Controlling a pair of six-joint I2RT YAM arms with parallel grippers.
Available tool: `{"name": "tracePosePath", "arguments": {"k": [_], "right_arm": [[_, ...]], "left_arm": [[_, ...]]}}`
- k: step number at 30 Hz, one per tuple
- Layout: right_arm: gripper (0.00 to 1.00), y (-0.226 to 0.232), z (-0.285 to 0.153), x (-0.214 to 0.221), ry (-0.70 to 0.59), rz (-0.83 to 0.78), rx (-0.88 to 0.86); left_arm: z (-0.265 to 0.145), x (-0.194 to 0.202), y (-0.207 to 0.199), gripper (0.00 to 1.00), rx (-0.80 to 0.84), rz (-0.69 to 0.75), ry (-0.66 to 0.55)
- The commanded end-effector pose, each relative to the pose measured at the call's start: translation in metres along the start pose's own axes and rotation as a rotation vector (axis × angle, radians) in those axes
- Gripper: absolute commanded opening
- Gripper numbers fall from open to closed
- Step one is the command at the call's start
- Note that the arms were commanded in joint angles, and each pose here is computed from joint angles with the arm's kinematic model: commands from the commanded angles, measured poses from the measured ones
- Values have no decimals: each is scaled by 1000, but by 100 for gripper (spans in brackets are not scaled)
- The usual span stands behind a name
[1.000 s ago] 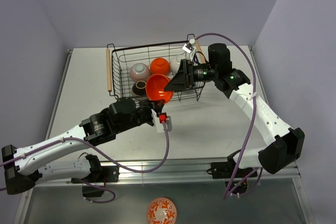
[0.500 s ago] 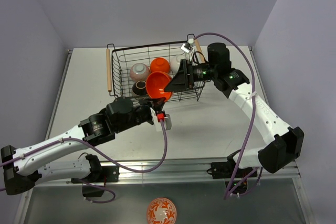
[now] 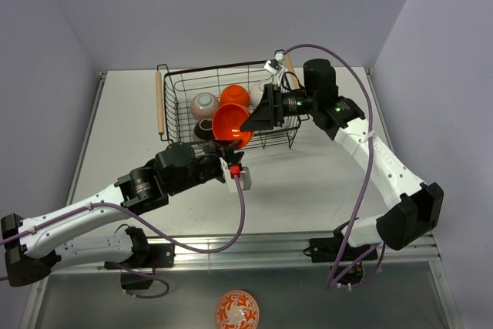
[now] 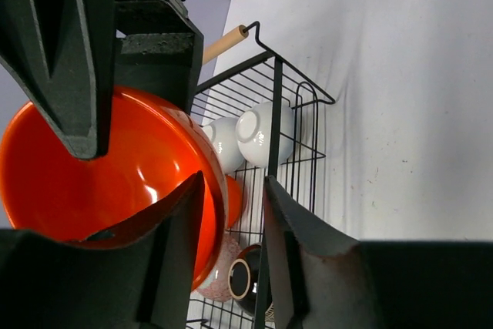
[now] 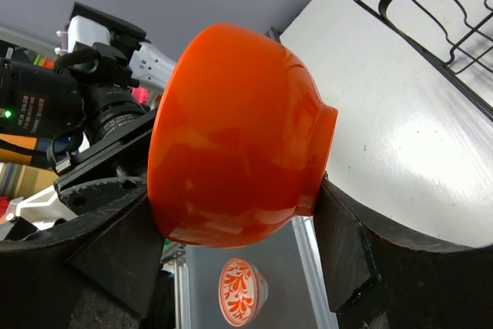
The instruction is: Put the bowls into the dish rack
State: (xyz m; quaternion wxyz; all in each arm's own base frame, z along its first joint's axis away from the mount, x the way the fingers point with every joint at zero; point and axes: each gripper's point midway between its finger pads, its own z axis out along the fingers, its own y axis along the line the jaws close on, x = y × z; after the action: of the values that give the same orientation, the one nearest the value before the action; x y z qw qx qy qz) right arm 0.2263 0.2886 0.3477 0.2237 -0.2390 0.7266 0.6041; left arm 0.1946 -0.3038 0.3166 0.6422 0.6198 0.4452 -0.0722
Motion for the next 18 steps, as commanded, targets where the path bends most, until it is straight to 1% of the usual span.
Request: {"name": "tracePosePath", "arguments": {"k": [1,6,7,9,12,13,14,16,17,18], "right_arm": [[0,22,-10,-20,-37,-101,-36],[0,20,-14,-25,-56,-108,-20],[0,18,-15,-27,-63,-107,-12],[0,13,-17,-29,-72,-106,4],[0,-1,-25,-36,-97,-115,56],[0,-7,-27,-38,-103,-112,79],[0,-18,-30,-38,-113,-94,118],[0,-30,-33,-40,-122,-122,169],[0,-38,-37,-45,-135,-124,220],[0,-42,-40,-49,-139,-167,246]], "left_arm": [[-6,-13,9,43,-36,-14,-54],[-6,-8,6,51,-43,-25,-42],[-7,-7,5,55,-43,-34,-42],[-8,-7,6,57,-49,-45,-42],[-10,-7,11,65,-77,-77,-39],[-10,-7,12,69,-89,-114,-42],[-12,-8,20,70,-111,-143,-42],[-13,-8,26,74,-125,-219,-46],[-17,-8,36,75,-154,-247,-49],[-18,-7,38,75,-157,-270,-48]]}}
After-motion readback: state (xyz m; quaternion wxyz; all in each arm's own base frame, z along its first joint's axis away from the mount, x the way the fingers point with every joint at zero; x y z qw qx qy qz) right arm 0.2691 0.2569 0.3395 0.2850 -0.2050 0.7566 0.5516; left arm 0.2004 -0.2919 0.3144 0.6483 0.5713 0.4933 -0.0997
